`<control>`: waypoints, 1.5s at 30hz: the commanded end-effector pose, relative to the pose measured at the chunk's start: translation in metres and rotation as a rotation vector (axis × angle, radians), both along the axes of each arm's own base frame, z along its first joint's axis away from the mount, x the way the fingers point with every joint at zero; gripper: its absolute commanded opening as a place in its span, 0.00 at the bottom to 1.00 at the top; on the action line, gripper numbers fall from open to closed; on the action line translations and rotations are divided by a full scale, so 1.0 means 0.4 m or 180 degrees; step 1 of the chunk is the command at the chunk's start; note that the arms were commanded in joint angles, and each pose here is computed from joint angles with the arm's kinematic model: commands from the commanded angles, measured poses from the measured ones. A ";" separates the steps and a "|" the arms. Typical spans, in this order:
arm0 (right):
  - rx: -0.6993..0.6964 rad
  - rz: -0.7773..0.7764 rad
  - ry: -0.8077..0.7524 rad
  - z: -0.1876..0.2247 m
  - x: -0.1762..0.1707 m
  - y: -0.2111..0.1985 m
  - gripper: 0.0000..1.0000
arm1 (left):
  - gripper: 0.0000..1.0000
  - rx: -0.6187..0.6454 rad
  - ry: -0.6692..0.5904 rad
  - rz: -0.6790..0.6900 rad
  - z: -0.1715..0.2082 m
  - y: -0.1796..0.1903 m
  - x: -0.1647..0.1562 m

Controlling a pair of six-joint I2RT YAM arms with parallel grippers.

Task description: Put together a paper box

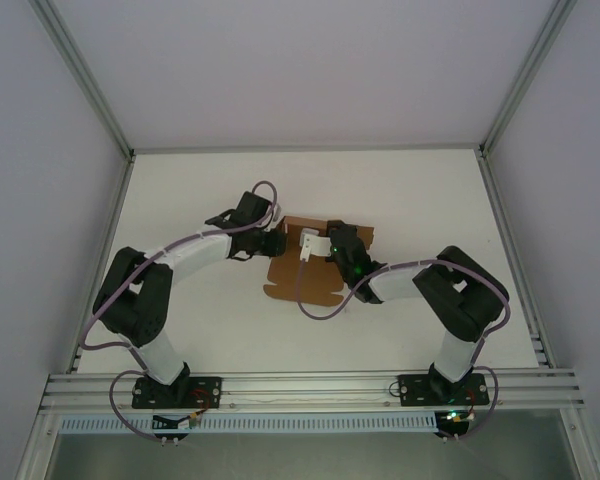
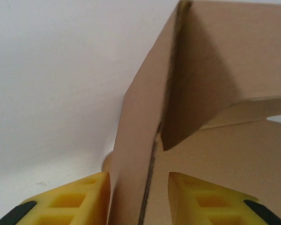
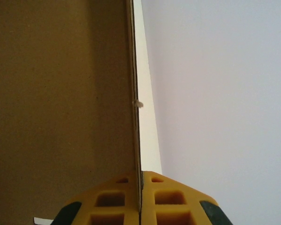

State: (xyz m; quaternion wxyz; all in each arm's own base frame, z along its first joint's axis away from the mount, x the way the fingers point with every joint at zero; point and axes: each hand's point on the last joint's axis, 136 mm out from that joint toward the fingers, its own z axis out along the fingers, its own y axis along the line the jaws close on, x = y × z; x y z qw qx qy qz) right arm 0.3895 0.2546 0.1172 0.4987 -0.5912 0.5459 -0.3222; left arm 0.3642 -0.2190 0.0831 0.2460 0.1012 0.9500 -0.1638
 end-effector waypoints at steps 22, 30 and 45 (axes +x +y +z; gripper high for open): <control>-0.0131 0.0165 -0.0063 -0.016 -0.017 0.005 0.00 | 0.96 -0.0016 -0.0160 0.1567 0.070 0.329 0.212; -0.0144 0.0102 -0.0027 -0.026 -0.015 -0.003 0.00 | 0.82 -0.0350 -0.0194 0.0388 0.005 0.108 0.144; -0.0303 0.0003 0.0206 -0.031 -0.021 -0.023 0.00 | 0.74 -0.0775 -0.0486 -0.0435 -0.016 -0.026 0.004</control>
